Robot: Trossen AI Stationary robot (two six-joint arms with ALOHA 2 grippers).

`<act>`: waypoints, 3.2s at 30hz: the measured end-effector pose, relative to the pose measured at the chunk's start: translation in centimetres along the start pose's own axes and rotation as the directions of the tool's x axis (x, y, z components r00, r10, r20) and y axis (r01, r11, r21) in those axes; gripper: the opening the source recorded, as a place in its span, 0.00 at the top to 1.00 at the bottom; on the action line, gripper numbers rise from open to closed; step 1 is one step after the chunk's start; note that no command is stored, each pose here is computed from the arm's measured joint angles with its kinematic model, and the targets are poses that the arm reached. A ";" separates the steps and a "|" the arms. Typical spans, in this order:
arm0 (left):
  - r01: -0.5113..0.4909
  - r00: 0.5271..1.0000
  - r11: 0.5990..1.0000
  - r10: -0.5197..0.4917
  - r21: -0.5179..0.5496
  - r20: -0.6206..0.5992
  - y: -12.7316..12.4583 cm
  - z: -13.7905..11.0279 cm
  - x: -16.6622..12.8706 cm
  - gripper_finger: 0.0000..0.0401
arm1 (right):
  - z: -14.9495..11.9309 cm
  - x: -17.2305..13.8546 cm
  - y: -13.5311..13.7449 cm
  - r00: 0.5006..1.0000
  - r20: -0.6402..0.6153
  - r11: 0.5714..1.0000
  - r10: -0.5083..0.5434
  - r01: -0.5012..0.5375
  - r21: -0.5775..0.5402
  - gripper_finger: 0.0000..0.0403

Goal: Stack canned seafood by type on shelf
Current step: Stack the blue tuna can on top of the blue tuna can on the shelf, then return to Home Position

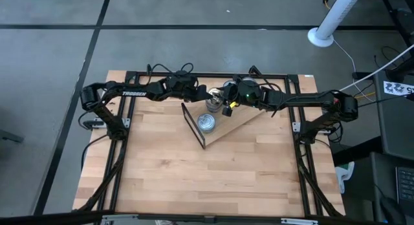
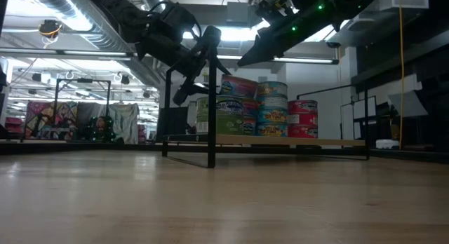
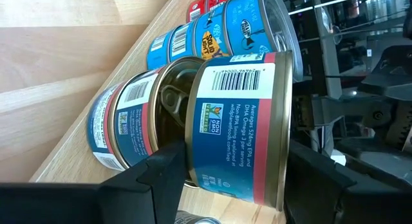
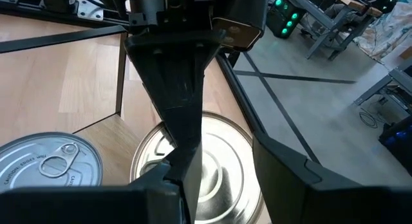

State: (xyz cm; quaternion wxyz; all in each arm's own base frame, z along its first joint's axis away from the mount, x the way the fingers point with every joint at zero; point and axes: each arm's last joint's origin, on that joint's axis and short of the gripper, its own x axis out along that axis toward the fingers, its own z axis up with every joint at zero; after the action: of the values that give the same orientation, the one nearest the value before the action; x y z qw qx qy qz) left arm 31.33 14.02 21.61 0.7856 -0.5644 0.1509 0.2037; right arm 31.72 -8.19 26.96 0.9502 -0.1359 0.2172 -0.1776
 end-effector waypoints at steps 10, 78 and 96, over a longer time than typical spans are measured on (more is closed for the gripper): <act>0.000 1.000 1.000 0.000 0.001 0.000 0.0 0.0 0.0 0.45 | 0.0 0.0 0.0 1.000 0.000 1.000 0.000 0.000 0.000 0.66; 0.267 0.964 0.919 -0.248 0.291 -0.098 0.2 3.6 -1.4 0.16 | 0.0 0.0 0.0 1.000 -0.001 1.000 0.000 0.000 0.000 0.66; 0.533 0.821 0.597 -0.535 0.599 -0.197 -4.6 4.5 -7.6 0.16 | 0.0 0.0 0.0 1.000 -0.001 1.000 0.000 0.000 0.000 0.66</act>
State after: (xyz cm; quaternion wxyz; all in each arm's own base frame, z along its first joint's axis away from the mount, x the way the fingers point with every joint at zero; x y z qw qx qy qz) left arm 26.96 15.88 30.44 0.9522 -0.2861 0.0330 -0.1022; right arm 31.72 -8.19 26.96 0.9501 -0.1359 0.2175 -0.1776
